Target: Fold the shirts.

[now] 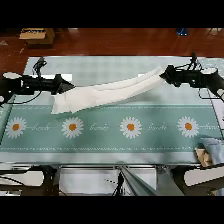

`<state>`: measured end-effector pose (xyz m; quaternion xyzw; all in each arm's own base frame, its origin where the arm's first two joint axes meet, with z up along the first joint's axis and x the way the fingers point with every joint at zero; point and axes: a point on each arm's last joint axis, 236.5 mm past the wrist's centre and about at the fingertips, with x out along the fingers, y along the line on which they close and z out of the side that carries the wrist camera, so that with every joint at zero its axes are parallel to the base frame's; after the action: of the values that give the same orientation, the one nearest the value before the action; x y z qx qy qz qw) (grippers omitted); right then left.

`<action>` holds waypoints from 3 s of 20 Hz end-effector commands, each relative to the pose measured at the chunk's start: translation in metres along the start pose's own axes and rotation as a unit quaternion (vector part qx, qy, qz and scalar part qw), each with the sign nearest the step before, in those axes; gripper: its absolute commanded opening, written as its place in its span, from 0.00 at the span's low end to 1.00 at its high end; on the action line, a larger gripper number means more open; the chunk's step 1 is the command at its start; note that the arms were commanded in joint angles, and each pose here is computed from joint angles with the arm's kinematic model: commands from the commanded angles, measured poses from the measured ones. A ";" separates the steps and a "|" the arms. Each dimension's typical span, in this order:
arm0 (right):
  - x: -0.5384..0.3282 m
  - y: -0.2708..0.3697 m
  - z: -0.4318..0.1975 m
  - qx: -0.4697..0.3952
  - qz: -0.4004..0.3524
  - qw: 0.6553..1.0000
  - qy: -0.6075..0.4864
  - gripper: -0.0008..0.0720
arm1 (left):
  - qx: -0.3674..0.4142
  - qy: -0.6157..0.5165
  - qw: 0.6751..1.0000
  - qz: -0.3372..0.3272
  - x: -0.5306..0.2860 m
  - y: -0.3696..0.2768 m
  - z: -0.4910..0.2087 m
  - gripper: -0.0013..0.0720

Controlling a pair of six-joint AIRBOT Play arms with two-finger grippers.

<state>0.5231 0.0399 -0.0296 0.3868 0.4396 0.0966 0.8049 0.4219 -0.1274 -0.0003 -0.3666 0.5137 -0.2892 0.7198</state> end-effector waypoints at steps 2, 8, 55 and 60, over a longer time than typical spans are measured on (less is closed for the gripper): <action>-0.048 0.049 -0.010 -0.087 0.016 0.996 0.016 0.04 | 0.007 0.020 0.998 -0.052 0.030 -0.046 -0.014 0.04; -0.108 0.093 -0.041 -0.165 -0.006 0.985 0.040 0.04 | 0.051 0.057 0.995 -0.057 0.102 -0.096 -0.060 0.04; -0.005 0.219 -0.187 -0.338 -0.012 0.940 0.044 0.76 | 0.183 -0.185 0.959 0.107 -0.152 -0.111 -0.012 0.04; -0.139 0.007 -0.093 -0.266 -0.298 0.905 0.149 0.74 | 0.190 -0.173 0.954 0.157 -0.158 -0.087 -0.013 0.04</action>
<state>0.4285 0.1596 0.0545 0.0326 0.4771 0.1358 0.8677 0.3591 -0.0658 0.1641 -0.2062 0.3530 -0.2160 0.8867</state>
